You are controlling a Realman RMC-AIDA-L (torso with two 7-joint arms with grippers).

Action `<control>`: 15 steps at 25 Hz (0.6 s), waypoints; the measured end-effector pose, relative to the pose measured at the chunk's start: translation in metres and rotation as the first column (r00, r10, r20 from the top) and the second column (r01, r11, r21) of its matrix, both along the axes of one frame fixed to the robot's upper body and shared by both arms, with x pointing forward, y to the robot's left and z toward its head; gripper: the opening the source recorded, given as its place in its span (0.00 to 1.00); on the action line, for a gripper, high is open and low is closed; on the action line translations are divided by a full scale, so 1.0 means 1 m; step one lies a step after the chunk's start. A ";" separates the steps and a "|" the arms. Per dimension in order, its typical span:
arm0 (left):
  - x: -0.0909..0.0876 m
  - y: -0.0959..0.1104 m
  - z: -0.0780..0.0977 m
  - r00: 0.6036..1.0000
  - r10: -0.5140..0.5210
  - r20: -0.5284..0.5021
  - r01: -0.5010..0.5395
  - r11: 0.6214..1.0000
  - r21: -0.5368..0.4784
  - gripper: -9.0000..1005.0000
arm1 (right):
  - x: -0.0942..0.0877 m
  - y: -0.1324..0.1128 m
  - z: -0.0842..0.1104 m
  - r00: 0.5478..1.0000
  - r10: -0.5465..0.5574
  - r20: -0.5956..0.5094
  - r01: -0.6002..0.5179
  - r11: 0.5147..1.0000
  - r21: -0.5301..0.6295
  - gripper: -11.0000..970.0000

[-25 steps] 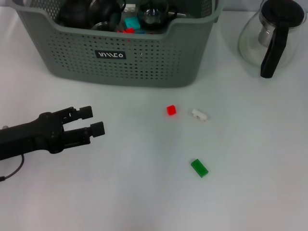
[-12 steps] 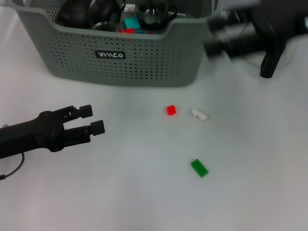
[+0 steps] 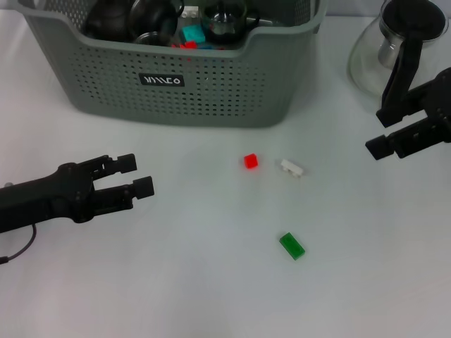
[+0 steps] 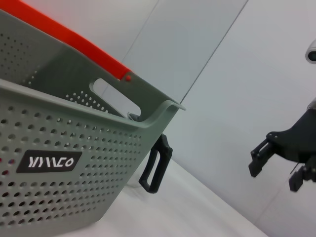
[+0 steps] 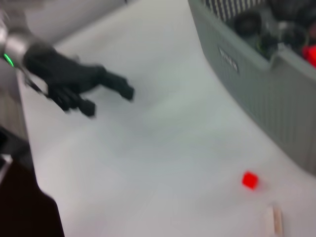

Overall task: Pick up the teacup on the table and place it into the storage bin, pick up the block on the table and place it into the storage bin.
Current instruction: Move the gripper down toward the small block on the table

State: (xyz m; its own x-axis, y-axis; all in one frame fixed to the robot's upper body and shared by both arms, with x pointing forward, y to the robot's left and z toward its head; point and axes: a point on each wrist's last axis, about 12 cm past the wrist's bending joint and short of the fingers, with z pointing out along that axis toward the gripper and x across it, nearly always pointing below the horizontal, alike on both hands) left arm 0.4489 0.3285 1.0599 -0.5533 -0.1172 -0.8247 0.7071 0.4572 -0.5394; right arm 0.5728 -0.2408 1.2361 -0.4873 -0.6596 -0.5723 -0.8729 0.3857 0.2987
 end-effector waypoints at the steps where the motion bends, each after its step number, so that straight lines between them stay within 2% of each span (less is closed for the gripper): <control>1: 0.000 0.000 0.000 1.000 0.001 -0.001 -0.001 1.000 0.000 0.80 | 0.000 0.005 -0.001 1.000 0.019 -0.006 -0.020 0.999 -0.032 0.76; 6: -0.001 0.000 -0.001 1.000 0.006 -0.004 -0.006 1.000 0.002 0.80 | 0.003 0.037 -0.007 0.992 0.127 0.010 -0.124 0.982 -0.144 0.76; 11: -0.001 -0.001 -0.001 1.000 0.004 -0.002 -0.004 1.000 0.000 0.80 | 0.006 0.086 -0.019 0.962 0.252 0.101 -0.222 0.944 -0.245 0.76; 15: 0.000 -0.001 -0.001 1.000 0.002 -0.001 -0.002 1.000 -0.002 0.80 | 0.007 0.117 -0.033 0.942 0.316 0.110 -0.263 0.903 -0.341 0.76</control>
